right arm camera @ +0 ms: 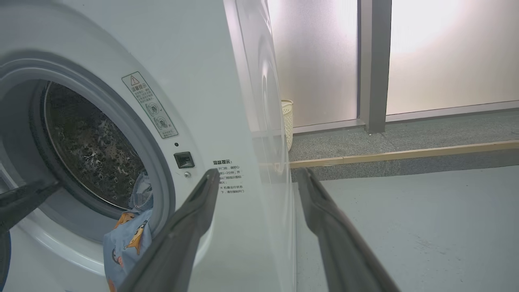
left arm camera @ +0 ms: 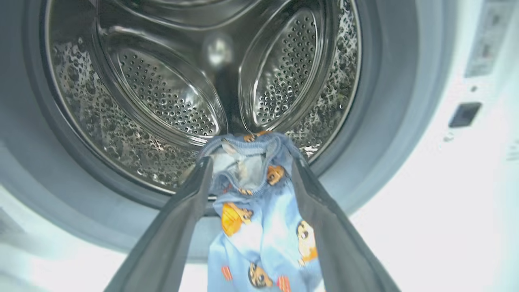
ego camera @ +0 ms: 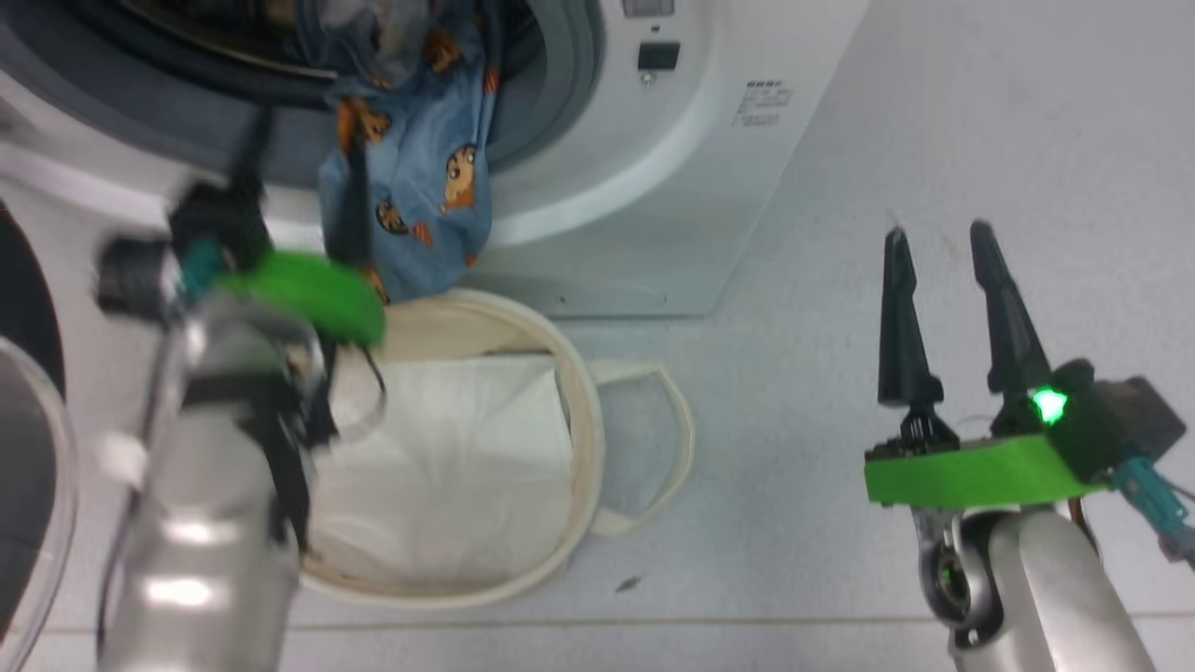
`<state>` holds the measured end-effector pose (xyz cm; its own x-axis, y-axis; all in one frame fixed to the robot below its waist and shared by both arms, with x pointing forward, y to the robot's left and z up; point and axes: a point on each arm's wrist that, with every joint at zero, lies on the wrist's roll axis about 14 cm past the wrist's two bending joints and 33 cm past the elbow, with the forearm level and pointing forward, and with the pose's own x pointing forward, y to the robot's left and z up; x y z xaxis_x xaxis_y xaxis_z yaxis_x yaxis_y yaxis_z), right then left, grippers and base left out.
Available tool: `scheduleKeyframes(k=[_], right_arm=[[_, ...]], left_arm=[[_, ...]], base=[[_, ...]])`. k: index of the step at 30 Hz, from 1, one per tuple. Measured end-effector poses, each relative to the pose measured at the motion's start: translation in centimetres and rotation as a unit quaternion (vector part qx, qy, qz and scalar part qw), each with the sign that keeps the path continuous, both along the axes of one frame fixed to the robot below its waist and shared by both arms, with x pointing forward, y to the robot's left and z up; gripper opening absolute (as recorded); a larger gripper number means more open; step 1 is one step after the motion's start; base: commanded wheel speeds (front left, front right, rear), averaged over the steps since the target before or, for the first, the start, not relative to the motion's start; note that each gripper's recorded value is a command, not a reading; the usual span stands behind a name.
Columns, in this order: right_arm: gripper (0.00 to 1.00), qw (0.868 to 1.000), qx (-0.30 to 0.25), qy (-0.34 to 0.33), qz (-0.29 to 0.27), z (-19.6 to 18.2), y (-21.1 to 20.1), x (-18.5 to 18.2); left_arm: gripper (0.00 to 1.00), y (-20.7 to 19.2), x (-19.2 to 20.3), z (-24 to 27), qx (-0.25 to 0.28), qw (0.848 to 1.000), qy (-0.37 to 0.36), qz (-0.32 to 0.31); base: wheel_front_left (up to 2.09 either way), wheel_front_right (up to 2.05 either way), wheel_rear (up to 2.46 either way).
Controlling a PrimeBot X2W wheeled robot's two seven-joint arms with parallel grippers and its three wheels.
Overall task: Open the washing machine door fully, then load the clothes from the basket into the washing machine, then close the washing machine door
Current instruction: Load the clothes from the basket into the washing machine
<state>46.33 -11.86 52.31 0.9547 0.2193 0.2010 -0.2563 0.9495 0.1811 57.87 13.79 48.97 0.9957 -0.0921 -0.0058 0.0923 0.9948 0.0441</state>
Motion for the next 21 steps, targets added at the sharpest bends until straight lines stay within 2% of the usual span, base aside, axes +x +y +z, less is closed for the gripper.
scheduleKeyframes(k=[6, 12, 21], right_arm=[[1.00, 1.000, 0.008, -0.012, -0.011, 1.8, -0.7, -2.3], [1.00, 1.000, 0.014, -0.026, -0.007, 3.2, -0.5, -4.2], [1.00, 0.999, 0.022, -0.029, -0.005, 3.8, -0.4, -5.9]], left_arm=[[1.00, 0.5, -6.3, -1.8, -0.007, 1.000, 0.022, 0.008], [1.00, 1.3, -11.1, -2.0, -0.032, 0.999, 0.027, 0.026], [1.00, 1.9, -14.8, -0.7, -0.055, 0.997, 0.003, 0.051]], base=[[0.00, 0.00, 0.00], [0.00, 0.00, 0.00], [0.00, 0.00, 0.00]])
